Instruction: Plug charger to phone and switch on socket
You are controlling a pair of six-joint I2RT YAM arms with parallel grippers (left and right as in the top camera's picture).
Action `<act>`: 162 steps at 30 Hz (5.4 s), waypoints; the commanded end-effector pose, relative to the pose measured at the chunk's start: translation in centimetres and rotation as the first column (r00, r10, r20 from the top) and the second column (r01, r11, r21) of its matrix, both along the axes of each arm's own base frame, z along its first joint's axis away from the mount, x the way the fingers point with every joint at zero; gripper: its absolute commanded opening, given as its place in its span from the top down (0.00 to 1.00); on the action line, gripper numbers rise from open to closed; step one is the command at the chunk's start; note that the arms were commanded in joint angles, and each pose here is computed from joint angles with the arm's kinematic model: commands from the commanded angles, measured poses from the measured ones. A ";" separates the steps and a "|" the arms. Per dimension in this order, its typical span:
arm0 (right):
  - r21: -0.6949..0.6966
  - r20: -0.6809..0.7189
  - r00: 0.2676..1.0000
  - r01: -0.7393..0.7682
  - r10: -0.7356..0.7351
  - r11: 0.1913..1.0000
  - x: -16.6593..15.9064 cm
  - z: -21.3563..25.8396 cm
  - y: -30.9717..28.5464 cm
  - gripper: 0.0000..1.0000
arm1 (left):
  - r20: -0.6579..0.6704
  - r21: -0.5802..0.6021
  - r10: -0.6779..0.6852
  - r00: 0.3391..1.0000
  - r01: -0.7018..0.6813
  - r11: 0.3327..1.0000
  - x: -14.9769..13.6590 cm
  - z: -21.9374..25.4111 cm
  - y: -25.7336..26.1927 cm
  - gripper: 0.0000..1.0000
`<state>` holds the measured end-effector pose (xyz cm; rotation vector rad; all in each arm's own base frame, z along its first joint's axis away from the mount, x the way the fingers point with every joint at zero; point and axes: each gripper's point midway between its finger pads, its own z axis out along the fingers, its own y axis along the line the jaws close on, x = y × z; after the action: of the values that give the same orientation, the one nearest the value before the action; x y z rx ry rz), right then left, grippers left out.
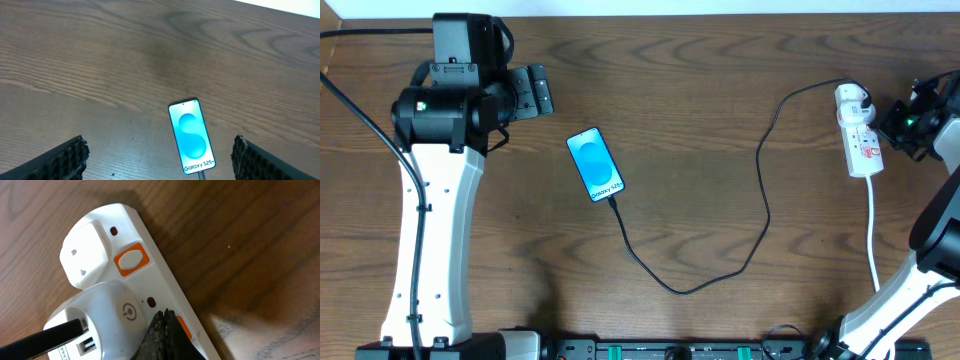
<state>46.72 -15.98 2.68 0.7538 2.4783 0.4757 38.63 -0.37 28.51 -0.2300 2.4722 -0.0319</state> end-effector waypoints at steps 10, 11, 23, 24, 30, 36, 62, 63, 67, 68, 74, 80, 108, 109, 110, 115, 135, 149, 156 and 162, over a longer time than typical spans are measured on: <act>0.083 -0.145 0.986 -0.070 0.081 0.994 -0.8 -2.4 6.7 0.99 | 0.001 0.007 0.010 1.000 -0.010 1.000 -0.2 0.1 0.3 0.07; 0.095 -0.160 0.984 -0.064 0.078 0.993 -1.0 -2.5 7.3 0.99 | 0.001 0.007 0.010 1.000 -0.010 1.000 -0.2 0.1 0.3 0.07; 0.070 -0.184 0.981 -0.046 0.058 0.996 -1.0 -1.2 7.3 0.99 | 0.001 0.007 0.010 1.000 -0.010 1.000 -0.2 0.1 0.3 0.07; 0.084 -0.128 0.989 -0.063 0.073 0.995 -0.5 1.3 6.3 0.96 | 0.001 0.007 0.010 1.000 -0.010 1.000 -0.2 0.1 0.3 0.07; -0.073 0.193 0.959 -0.195 0.206 0.978 -8.2 26.6 8.7 0.01 | 0.001 0.007 0.010 1.000 -0.010 1.000 -0.2 0.1 0.3 0.07; -0.268 0.274 0.948 -0.086 0.162 0.960 -20.4 34.7 11.4 0.01 | 0.001 0.007 0.010 1.000 -0.010 1.000 -0.2 0.1 0.3 0.07; -0.602 0.647 0.633 0.083 0.425 0.794 -21.9 11.7 16.3 0.01 | 0.001 0.007 0.010 1.000 -0.010 1.000 -0.2 0.1 0.3 0.07; -0.603 0.646 0.635 0.083 0.424 0.794 -21.9 11.7 16.3 0.01 | 0.001 0.007 0.010 1.000 -0.010 1.000 -0.2 0.1 0.3 0.07; -0.603 0.646 0.635 0.083 0.424 0.794 -21.9 11.7 16.3 0.01 | 0.001 0.007 0.010 1.000 -0.010 1.000 -0.2 0.1 0.3 0.07; -0.603 0.646 0.635 0.083 0.424 0.794 -21.9 11.7 16.3 0.01 | 0.001 0.007 0.010 1.000 -0.010 1.000 -0.2 0.1 0.3 0.07; -0.603 0.646 0.635 0.083 0.424 0.794 -21.9 11.7 16.3 0.01 | 0.001 0.007 0.010 1.000 -0.010 1.000 -0.2 0.1 0.3 0.07; -0.602 0.646 0.635 0.083 0.424 0.794 -21.9 11.7 16.3 0.01 | 0.001 0.007 0.019 1.000 -0.019 1.000 -0.3 0.1 0.7 0.07; -0.603 0.646 0.635 0.083 0.424 0.794 -21.9 11.7 16.3 0.01 | 0.311 0.133 0.197 0.930 -0.247 0.960 -14.9 -4.9 5.6 0.02; -0.602 0.646 0.635 0.083 0.424 0.794 -21.9 11.7 16.3 0.01 | 0.372 0.117 0.198 0.907 -0.257 0.959 -14.4 -5.2 5.6 0.02; -0.603 0.646 0.635 0.083 0.424 0.794 -21.9 11.7 16.3 0.01 | 0.422 0.101 0.198 0.885 -0.263 0.959 -14.0 -5.6 5.6 0.02; -0.603 0.646 0.635 0.083 0.424 0.794 -21.9 11.7 16.3 0.01 | 0.655 0.017 0.198 0.730 -0.275 0.961 -12.6 -7.2 5.5 0.02; -0.603 0.646 0.635 0.083 0.424 0.794 -21.9 11.7 16.3 0.01 | 0.704 -0.008 0.176 0.688 -0.240 0.971 -14.8 -14.3 4.9 0.02; -0.603 0.646 0.635 0.083 0.424 0.794 -21.9 11.7 16.3 0.01 | 0.703 0.003 0.165 0.692 -0.235 0.972 -14.8 -14.3 4.8 0.02; -0.603 0.646 0.635 0.083 0.424 0.794 -21.9 11.7 16.3 0.01 | 0.703 0.003 0.165 0.692 -0.234 0.972 -14.8 -14.3 4.8 0.02; -0.603 0.646 0.635 0.083 0.424 0.794 -21.9 11.7 16.3 0.01 | 0.703 0.003 0.165 0.692 -0.235 0.972 -14.8 -14.3 4.8 0.02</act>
<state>24.87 0.26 14.39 -0.0130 1.7032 0.0250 23.93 4.42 15.88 -0.3809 1.6068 0.0567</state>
